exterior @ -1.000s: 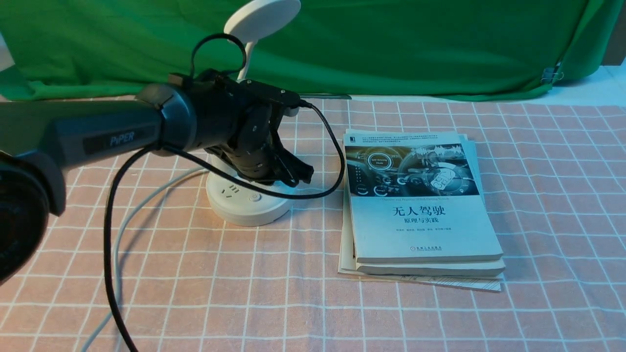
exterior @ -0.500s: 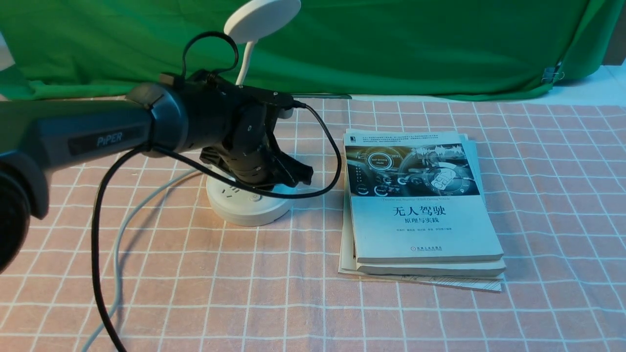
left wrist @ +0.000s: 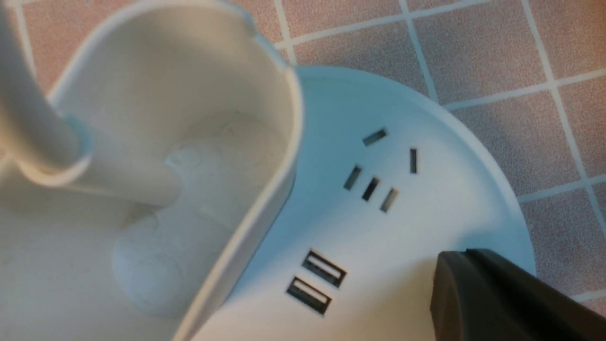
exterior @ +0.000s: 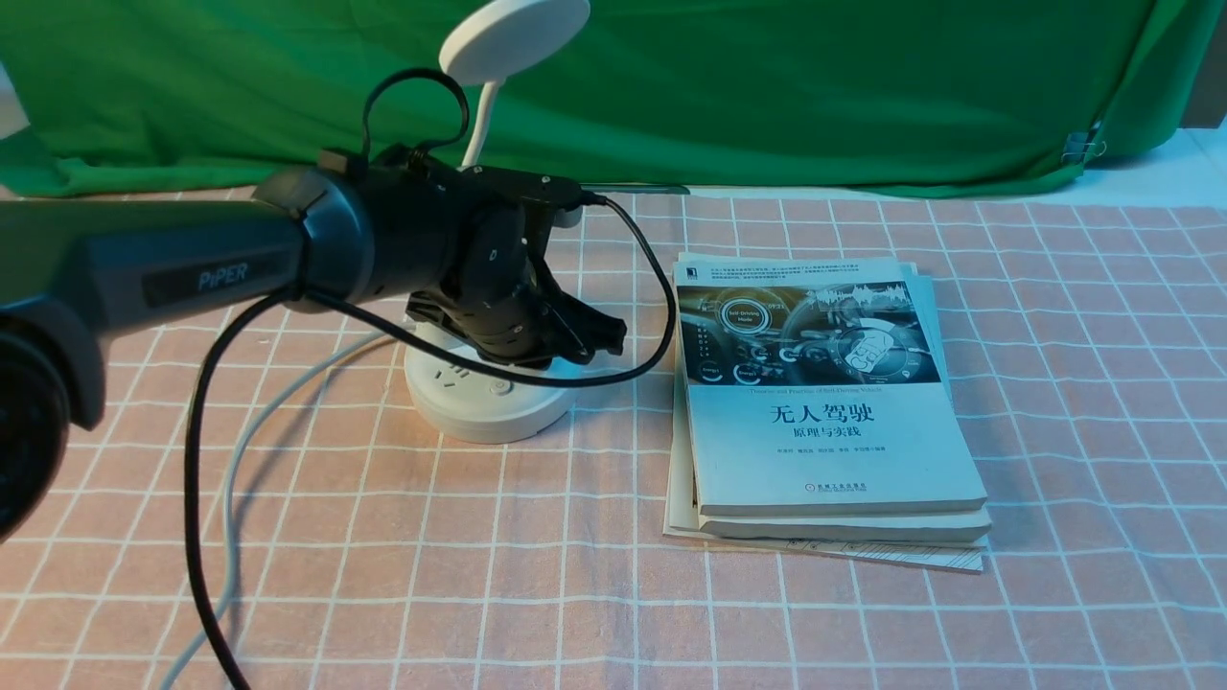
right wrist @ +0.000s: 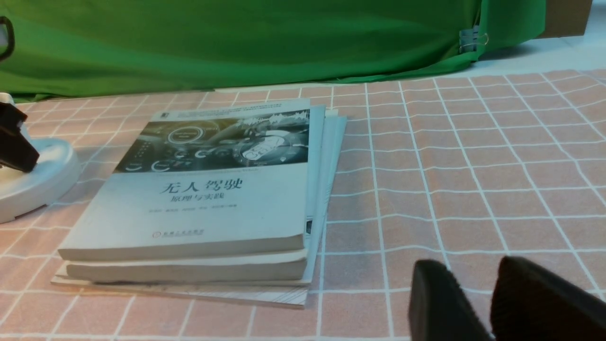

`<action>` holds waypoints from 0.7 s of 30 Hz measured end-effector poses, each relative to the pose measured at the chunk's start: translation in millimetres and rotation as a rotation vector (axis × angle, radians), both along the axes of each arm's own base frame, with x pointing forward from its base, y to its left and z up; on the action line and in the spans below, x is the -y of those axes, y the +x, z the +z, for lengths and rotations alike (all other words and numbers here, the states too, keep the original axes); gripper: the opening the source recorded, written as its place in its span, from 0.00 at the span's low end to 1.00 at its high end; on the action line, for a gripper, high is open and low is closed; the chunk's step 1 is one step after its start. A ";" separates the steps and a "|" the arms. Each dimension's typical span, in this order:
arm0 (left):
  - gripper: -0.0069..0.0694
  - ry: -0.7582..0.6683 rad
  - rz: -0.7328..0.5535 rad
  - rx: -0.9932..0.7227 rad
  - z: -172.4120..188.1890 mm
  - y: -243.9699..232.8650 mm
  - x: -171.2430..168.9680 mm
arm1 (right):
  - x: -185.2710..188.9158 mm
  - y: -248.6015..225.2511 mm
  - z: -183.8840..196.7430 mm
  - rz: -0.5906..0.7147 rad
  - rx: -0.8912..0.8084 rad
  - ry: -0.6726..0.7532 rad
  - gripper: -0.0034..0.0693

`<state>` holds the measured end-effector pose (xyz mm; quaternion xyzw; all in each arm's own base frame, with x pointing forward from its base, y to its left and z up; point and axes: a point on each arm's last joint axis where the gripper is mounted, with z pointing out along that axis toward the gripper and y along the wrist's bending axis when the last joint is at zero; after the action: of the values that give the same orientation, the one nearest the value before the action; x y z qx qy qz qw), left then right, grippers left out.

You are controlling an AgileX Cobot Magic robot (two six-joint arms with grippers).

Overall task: Turn on the table lamp on the pink coffee tablecloth with your hand.
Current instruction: 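Press the power button on the lamp base to turn the lamp on with the left gripper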

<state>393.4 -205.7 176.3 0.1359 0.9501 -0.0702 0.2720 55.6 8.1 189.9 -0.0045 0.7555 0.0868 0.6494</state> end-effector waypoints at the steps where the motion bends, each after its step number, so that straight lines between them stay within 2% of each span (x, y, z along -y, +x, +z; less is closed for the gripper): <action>1: 0.09 -0.002 0.000 0.004 0.1 0.2 0.2 | 0.0 0.0 0.0 0.000 0.000 0.000 0.37; 10: 0.09 0.006 -0.010 0.015 -3.3 1.6 0.4 | 0.0 0.0 0.0 0.000 0.000 0.000 0.37; 21: 0.09 -0.044 -0.009 0.082 10.6 3.1 2.2 | 0.0 0.0 0.0 0.000 0.000 0.000 0.37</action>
<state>396.5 -207.9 187.0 0.1372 0.9357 -0.0866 0.3134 55.6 8.1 189.9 -0.0045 0.7555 0.0868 0.6494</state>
